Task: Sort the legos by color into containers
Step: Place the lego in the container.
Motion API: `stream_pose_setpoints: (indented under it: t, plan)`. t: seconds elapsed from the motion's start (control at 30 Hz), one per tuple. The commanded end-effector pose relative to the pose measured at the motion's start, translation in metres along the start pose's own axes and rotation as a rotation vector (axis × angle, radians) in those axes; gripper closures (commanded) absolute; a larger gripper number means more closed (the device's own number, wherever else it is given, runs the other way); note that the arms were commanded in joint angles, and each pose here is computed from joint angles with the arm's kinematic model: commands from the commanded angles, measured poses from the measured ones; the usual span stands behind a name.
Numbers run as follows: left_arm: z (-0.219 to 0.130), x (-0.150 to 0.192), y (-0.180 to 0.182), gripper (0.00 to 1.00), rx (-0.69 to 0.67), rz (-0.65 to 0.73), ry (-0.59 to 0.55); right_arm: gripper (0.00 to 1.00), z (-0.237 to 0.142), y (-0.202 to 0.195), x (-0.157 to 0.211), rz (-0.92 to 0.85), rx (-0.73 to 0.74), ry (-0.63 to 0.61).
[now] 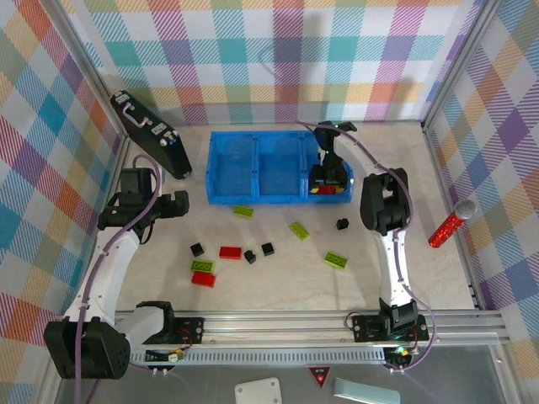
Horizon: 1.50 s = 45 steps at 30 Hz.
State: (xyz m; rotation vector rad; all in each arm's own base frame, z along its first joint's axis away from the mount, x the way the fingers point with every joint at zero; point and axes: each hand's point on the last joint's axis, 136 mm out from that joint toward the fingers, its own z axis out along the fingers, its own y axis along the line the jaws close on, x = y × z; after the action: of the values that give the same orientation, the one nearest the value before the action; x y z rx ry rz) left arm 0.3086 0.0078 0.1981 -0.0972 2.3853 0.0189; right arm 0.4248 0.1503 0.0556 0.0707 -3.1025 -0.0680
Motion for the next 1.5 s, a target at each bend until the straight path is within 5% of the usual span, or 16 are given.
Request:
stream_pose_setpoints:
  t: [0.0, 0.43, 1.47]
  plan:
    - [-0.002, 0.002, 0.005, 0.00, -0.010, 0.001, -0.004, 0.35, 0.005, -0.003, 0.000, -0.004, -0.001, 0.023]
    - [-0.001, 0.002, 0.003, 0.00, 0.000, 0.005, -0.001, 0.28, 0.019, -0.004, 0.001, 0.005, 0.001, 0.039]
    - [-0.001, 0.002, 0.002, 0.00, 0.006, -0.001, 0.001, 0.31, -0.096, 0.001, 0.017, 0.020, -0.051, -0.150]
